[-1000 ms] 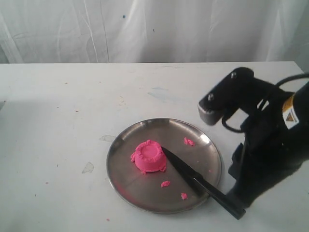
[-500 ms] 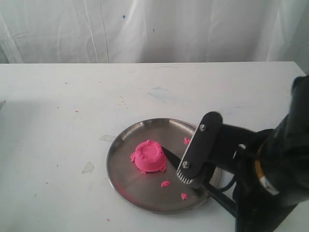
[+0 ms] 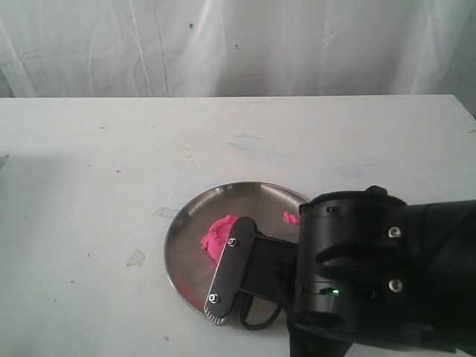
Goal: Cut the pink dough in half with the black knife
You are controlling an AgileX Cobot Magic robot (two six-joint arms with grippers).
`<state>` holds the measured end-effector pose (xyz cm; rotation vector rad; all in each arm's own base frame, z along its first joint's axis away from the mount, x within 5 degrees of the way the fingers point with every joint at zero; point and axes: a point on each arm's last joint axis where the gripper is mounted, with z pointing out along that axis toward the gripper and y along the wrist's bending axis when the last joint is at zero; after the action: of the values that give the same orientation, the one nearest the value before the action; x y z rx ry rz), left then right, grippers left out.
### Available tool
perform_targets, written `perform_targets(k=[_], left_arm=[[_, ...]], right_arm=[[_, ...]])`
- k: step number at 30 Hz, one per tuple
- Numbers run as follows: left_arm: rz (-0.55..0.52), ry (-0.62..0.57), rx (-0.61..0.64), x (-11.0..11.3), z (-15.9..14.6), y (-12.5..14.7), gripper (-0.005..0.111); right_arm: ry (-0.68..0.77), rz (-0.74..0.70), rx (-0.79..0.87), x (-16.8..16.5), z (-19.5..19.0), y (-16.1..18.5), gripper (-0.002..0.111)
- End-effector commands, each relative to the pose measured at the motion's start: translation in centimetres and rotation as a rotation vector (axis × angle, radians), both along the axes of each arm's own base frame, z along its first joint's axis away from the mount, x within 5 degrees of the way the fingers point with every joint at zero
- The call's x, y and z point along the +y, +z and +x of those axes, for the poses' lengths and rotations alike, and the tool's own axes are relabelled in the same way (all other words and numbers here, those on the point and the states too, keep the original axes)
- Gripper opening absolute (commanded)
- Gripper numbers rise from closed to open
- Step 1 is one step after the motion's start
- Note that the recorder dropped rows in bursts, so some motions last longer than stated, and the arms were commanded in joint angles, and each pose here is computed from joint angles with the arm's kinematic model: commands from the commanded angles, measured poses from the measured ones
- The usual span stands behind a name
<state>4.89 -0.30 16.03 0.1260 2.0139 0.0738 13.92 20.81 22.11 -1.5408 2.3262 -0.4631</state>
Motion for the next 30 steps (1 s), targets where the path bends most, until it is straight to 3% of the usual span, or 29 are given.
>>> perform_targets(k=[1,3,6,11,14,15,17,30], left_arm=[[-0.008,-0.004,0.014,-0.1,-0.1,-0.2,0.000],[-0.008,-0.004,0.014,-0.1,-0.1,-0.2,0.000],[-0.008,-0.004,0.014,-0.1,-0.1,-0.2,0.000],[-0.008,-0.004,0.014,-0.1,-0.1,-0.2,0.000],[-0.008,-0.004,0.014,-0.1,-0.1,-0.2,0.000],[-0.008,-0.004,0.014,-0.1,-0.1,-0.2,0.000],[-0.008,-0.004,0.014,-0.1,-0.1,-0.2,0.000],[-0.008,-0.004,0.014,-0.1,-0.1,-0.2,0.000]], right_arm=[[-0.046,-0.004,0.003,0.1,0.0,-0.5,0.047],[-0.098,0.014,-0.002,0.1,0.0,-0.5,0.054],[-0.158,0.051,-0.014,0.1,0.1,-0.5,0.057],[-0.040,0.147,-0.052,1.4,0.5,-0.3,0.057],[-0.066,0.017,-0.059,0.6,0.7,-0.9,0.057],[-0.105,-0.153,-0.078,-0.4,1.0,-1.4,0.057],[-0.112,-0.292,-0.115,-0.9,1.4,-1.9,0.057],[-0.175,-0.293,-0.124,1.4,0.4,-6.2,0.057]])
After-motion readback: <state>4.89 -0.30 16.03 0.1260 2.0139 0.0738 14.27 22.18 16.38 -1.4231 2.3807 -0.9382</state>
